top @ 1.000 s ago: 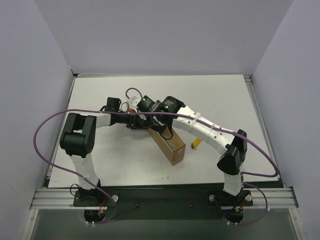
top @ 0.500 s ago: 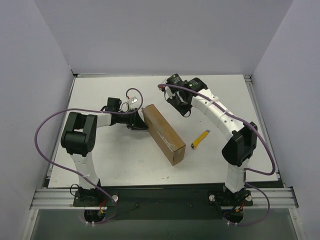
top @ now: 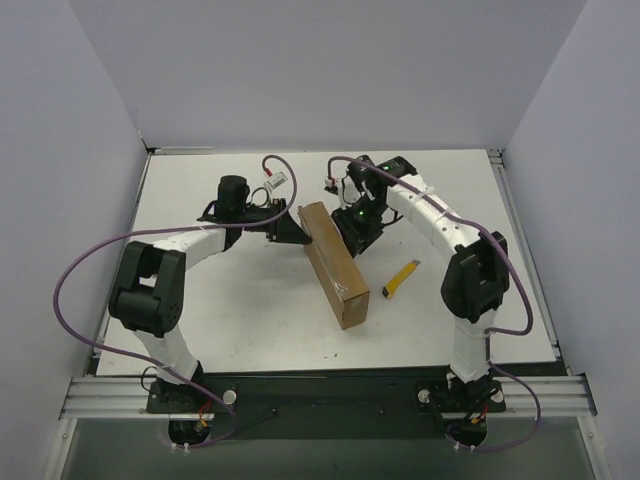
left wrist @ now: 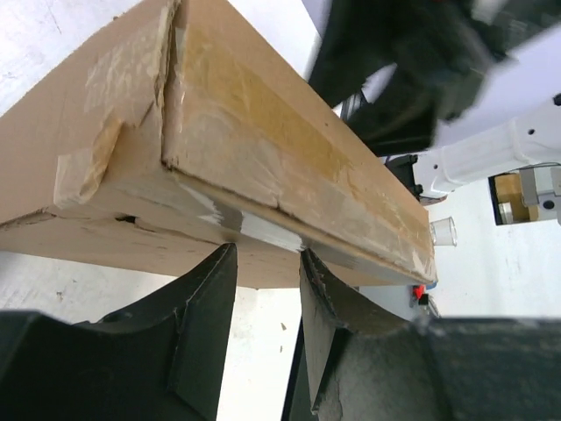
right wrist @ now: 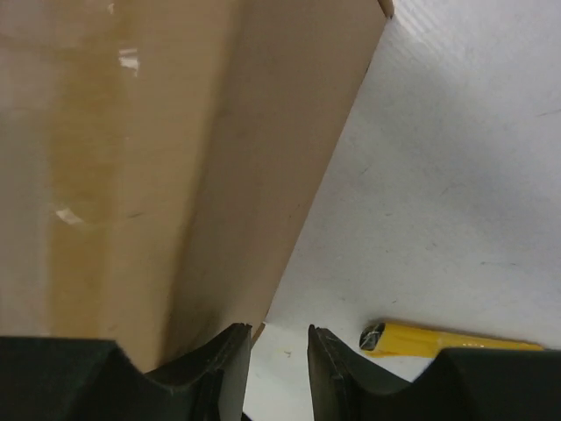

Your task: Unpack the express box

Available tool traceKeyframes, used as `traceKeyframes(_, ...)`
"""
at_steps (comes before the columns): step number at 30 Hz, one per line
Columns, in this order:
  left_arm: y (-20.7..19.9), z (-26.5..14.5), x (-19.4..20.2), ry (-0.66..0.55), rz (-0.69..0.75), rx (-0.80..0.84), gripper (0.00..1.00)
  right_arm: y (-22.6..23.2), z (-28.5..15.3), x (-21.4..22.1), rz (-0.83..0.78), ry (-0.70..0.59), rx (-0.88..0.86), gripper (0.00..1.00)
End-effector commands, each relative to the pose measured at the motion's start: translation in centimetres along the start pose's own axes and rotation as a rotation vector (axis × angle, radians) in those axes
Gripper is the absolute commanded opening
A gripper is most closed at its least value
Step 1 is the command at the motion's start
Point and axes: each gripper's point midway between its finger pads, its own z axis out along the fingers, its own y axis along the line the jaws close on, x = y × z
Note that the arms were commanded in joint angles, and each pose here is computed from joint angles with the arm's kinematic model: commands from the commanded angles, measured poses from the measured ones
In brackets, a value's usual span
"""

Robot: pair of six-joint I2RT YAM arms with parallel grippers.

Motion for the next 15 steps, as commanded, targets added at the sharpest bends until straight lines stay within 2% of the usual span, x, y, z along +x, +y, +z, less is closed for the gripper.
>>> traceKeyframes(1,-1.2,-0.6,-0.8,0.033,0.085,-0.003,0.45,2.0,2.2,0.5,0.266,0.092,-0.263,0.36)
traceKeyframes(2,-1.1,-1.0,0.5,0.079,0.018,-0.023,0.45,2.4,3.2,0.7,0.292,0.124,-0.298,0.37)
traceKeyframes(4,-0.7,-1.3,0.8,0.115,0.08,-0.039,0.45,3.2,4.0,0.9,0.352,0.158,-0.351,0.4)
traceKeyframes(5,-0.6,-1.9,2.3,0.164,0.017,-0.059,0.45,3.6,5.0,1.0,0.37,0.181,-0.377,0.4)
traceKeyframes(7,-0.7,-2.4,3.0,0.199,0.086,-0.064,0.45,4.3,5.7,0.8,0.377,0.195,-0.411,0.4)
traceKeyframes(8,-1.4,-2.9,3.6,0.218,0.073,-0.065,0.45,5.2,6.1,-0.4,0.402,0.186,-0.467,0.4)
traceKeyframes(13,-3.6,-4.3,4.5,0.226,0.163,-0.05,0.46,8.9,7.2,-4.8,0.44,0.161,-0.641,0.4)
traceKeyframes(15,-4.6,-4.3,4.4,0.222,0.199,-0.044,0.46,9.7,8.4,-5.8,0.438,0.159,-0.661,0.4)
